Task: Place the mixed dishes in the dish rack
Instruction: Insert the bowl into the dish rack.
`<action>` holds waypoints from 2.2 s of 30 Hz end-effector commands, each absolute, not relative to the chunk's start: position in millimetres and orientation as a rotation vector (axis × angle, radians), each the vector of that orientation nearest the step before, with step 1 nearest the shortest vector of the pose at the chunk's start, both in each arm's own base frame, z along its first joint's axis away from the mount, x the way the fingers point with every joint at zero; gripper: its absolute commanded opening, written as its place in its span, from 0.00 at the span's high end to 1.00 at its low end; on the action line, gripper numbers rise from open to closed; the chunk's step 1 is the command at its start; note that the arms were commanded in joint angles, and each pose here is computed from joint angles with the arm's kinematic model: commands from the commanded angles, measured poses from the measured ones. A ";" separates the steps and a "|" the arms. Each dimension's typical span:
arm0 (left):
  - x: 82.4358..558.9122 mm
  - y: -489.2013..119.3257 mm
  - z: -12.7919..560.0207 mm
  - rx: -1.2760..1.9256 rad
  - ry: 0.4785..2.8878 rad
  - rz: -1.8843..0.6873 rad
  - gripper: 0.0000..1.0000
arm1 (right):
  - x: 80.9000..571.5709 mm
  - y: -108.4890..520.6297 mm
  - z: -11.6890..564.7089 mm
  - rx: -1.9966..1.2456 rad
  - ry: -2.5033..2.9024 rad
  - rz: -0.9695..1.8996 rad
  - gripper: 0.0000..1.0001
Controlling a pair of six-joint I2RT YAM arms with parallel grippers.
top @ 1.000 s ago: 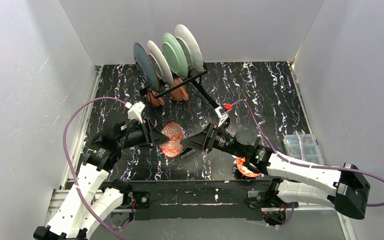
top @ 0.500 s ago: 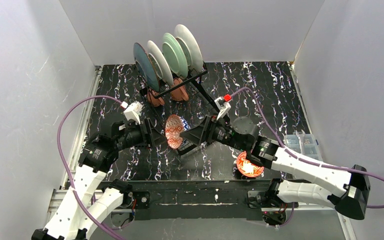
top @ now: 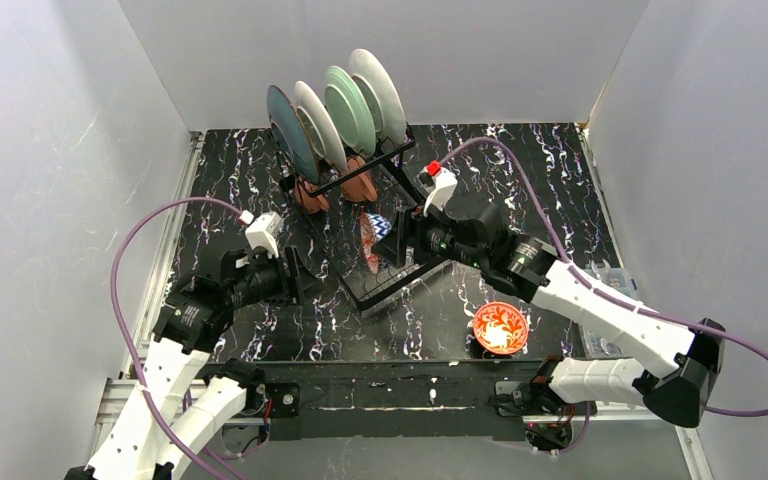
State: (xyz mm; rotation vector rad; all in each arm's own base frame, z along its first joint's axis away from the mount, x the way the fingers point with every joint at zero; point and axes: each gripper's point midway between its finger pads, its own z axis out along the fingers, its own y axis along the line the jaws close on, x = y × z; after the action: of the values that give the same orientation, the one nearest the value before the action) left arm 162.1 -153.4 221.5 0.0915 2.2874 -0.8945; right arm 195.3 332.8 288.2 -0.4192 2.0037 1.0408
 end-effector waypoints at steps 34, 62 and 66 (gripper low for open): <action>130.6 -177.7 177.4 0.304 2.396 -1.105 0.55 | 328.3 269.1 224.5 -0.882 2.225 0.683 0.70; 125.5 -181.8 174.2 0.336 2.409 -1.114 0.55 | 354.8 269.7 160.8 -0.984 2.345 0.723 0.73; 125.6 -181.8 173.4 0.334 2.413 -1.113 0.55 | 354.1 272.7 154.5 -0.988 2.347 0.748 0.72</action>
State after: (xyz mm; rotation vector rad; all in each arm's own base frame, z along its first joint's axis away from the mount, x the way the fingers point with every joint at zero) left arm 129.3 -179.7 173.8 0.3112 2.4148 -1.0914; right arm 341.7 260.5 135.5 -0.9690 2.4569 0.6951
